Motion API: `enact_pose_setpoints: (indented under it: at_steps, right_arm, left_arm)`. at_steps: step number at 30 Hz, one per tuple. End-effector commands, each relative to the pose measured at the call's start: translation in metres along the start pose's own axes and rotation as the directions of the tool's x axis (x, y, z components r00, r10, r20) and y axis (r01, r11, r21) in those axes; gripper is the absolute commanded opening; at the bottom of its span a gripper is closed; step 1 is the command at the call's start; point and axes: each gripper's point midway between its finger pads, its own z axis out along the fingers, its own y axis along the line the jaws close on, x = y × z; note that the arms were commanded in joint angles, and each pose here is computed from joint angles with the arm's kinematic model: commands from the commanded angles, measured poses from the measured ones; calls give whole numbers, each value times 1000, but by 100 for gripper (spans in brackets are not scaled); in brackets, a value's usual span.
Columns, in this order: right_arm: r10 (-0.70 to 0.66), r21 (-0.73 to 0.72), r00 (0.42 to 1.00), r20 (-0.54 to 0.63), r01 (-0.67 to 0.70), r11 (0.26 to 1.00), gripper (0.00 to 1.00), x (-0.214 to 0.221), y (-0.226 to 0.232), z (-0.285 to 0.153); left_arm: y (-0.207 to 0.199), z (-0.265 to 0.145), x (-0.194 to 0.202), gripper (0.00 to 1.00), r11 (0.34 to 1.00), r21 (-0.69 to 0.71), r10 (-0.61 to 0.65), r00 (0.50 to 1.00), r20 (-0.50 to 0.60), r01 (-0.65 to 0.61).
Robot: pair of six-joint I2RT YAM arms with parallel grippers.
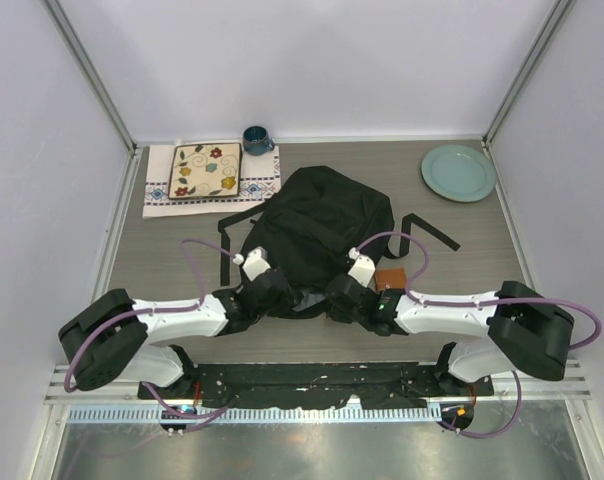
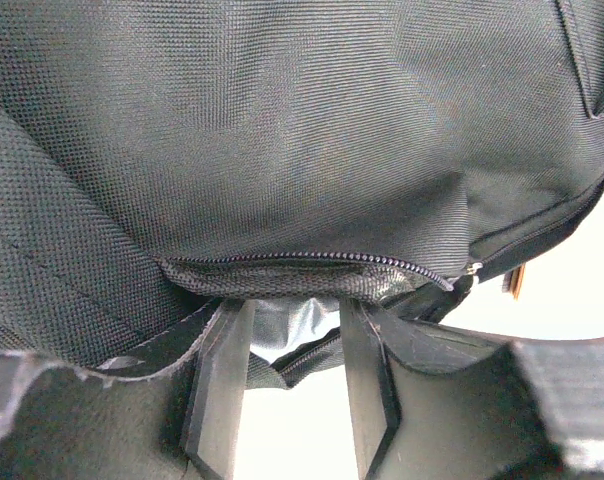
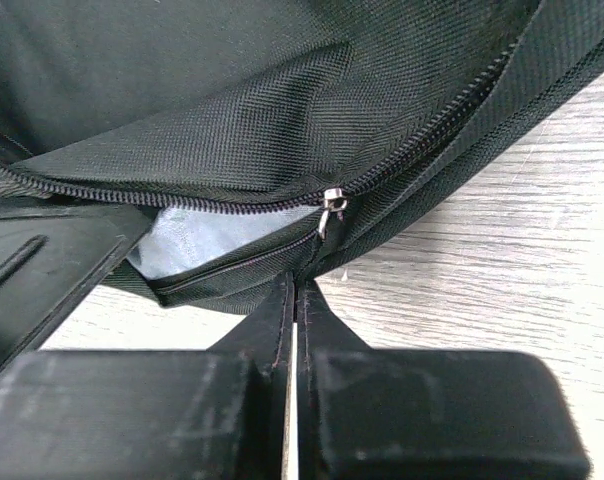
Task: Pack the student bag
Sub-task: Adjust the student bag at the center of the board.
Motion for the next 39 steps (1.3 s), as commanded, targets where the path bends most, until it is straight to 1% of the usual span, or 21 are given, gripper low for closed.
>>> enact_pose_setpoints:
  at_steps: [1, 5, 10, 20, 29, 34, 38, 39]
  right_arm:
    - [-11, 12, 994, 112, 10, 1000, 1, -32, -3, -11]
    - [-8, 29, 991, 136, 4, 1000, 1, -47, -14, -16]
    - [-8, 40, 992, 129, 3, 999, 0, -54, -26, -19]
    - [-10, 57, 988, 154, 2, 998, 1, -64, -33, -24]
    - [-3, 90, 983, 185, -14, 996, 0, -86, -47, -28]
    - [2, 77, 984, 176, -15, 997, 1, -87, -46, -29]
    - [11, 18, 990, 142, -14, 1000, 0, -80, -34, -26]
    - [15, -16, 992, 124, -13, 1000, 0, -77, -28, -26]
  left_arm:
    - [65, -6, 23, 41, 978, -193, 69, 995, -77, -82]
    - [82, -10, 18, 35, 962, -256, 82, 995, -52, -93]
    - [96, -13, 16, 35, 950, -296, 89, 995, -42, -98]
    - [94, -12, 16, 34, 949, -300, 89, 995, -43, -98]
    - [102, -13, 16, 34, 942, -320, 94, 995, -42, -102]
    - [102, -13, 17, 34, 942, -319, 92, 995, -44, -101]
    - [92, -11, 16, 33, 950, -295, 90, 995, -42, -99]
    - [92, -12, 16, 33, 949, -297, 94, 995, -44, -103]
